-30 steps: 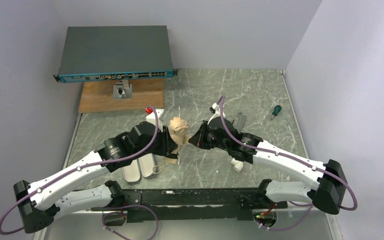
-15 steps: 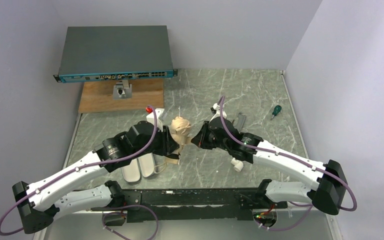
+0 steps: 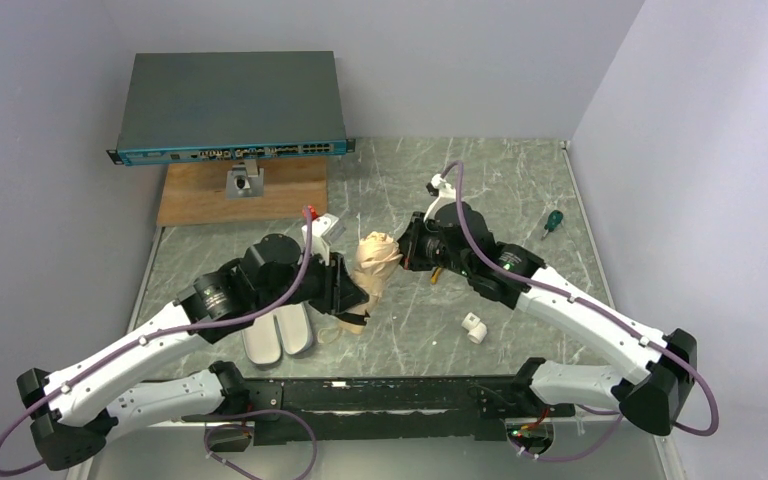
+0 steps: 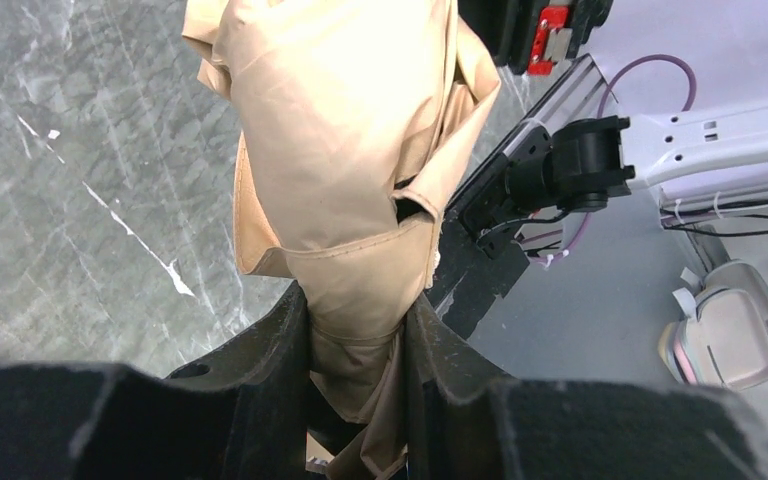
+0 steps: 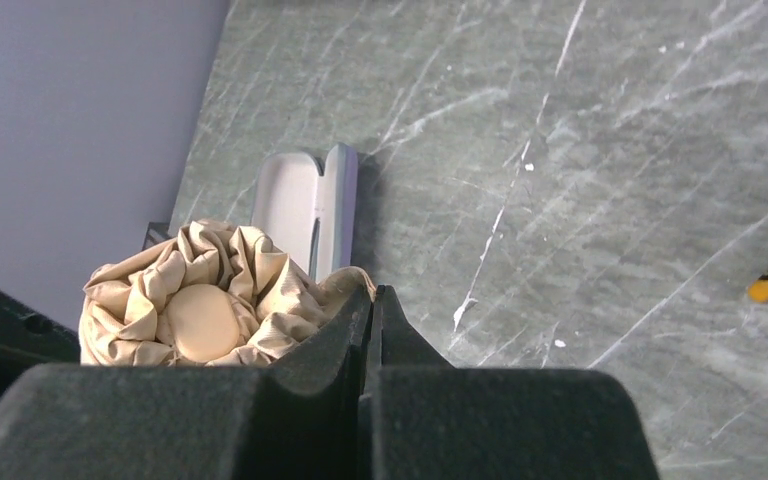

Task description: Open the umbrella

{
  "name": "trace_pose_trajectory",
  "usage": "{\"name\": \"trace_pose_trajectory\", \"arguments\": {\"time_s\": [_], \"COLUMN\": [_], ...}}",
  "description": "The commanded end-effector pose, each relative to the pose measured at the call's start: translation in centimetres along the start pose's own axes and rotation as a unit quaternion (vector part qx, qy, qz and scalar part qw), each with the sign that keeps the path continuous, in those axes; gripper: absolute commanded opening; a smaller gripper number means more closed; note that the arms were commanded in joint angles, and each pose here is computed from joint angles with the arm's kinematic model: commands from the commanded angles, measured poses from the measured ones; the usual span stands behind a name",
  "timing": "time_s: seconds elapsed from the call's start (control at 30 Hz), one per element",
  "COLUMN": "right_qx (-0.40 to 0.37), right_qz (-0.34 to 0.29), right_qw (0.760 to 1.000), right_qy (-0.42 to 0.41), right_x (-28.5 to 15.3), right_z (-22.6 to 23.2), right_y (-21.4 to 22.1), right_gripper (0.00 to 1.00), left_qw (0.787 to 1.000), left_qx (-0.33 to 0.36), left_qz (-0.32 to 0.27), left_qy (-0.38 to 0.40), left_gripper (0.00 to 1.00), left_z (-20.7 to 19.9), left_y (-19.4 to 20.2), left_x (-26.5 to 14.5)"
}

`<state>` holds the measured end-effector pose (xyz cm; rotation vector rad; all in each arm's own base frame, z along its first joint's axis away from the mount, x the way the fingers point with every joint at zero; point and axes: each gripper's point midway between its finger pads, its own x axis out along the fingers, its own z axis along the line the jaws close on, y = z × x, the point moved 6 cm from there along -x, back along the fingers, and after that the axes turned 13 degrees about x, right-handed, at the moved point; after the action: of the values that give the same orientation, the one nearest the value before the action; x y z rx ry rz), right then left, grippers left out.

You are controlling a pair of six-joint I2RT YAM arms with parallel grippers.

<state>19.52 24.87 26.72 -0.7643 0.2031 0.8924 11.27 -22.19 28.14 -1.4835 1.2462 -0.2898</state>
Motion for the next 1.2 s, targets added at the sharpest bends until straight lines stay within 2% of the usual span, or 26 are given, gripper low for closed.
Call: {"name": "trace_pose_trajectory", "arguments": {"time_s": [0.0, 0.27, 0.53, 0.73, 1.03, 1.13, 1.17], "right_qx": [-0.044, -0.097, -0.148, -0.169, -0.151, -0.135, -0.129], "right_qz": [-0.086, -0.139, -0.196, -0.237, -0.256, -0.232, -0.214], "right_qw": [0.994, 0.983, 0.955, 0.942, 0.944, 0.955, 0.961], "right_qy": [-0.042, -0.074, -0.165, -0.167, -0.144, -0.125, -0.115], "right_x": [-2.4, -5.3, -9.4, -11.3, -13.1, -12.9, -12.5], "right_z": [3.2, 5.2, 7.4, 7.6, 6.5, 5.2, 4.6], "right_y": [-4.6, -7.0, -8.2, -9.3, -9.4, -8.3, -7.7], "right_gripper": [0.00, 0.00, 0.00, 0.00, 0.00, 0.00, 0.10], "left_qw": [0.997, 0.995, 0.989, 0.988, 0.994, 0.995, 0.995], "left_qx": [0.020, 0.021, 0.036, 0.038, 0.023, 0.021, 0.019], "left_qz": [0.015, 0.041, 0.053, 0.059, 0.073, 0.069, 0.067], "left_qy": [0.067, 0.084, 0.132, 0.139, 0.083, 0.073, 0.066], "left_gripper": [0.00, 0.00, 0.00, 0.00, 0.00, 0.00, 0.00], "left_z": [-1.8, -1.7, -2.9, -3.0, -1.8, -1.6, -1.5], "left_y": [0.3, 1.5, 1.3, 1.5, 1.7, 1.4, 1.3], "left_x": [-1.8, -0.9, -1.7, -1.9, -0.7, -0.5, -0.4]}}
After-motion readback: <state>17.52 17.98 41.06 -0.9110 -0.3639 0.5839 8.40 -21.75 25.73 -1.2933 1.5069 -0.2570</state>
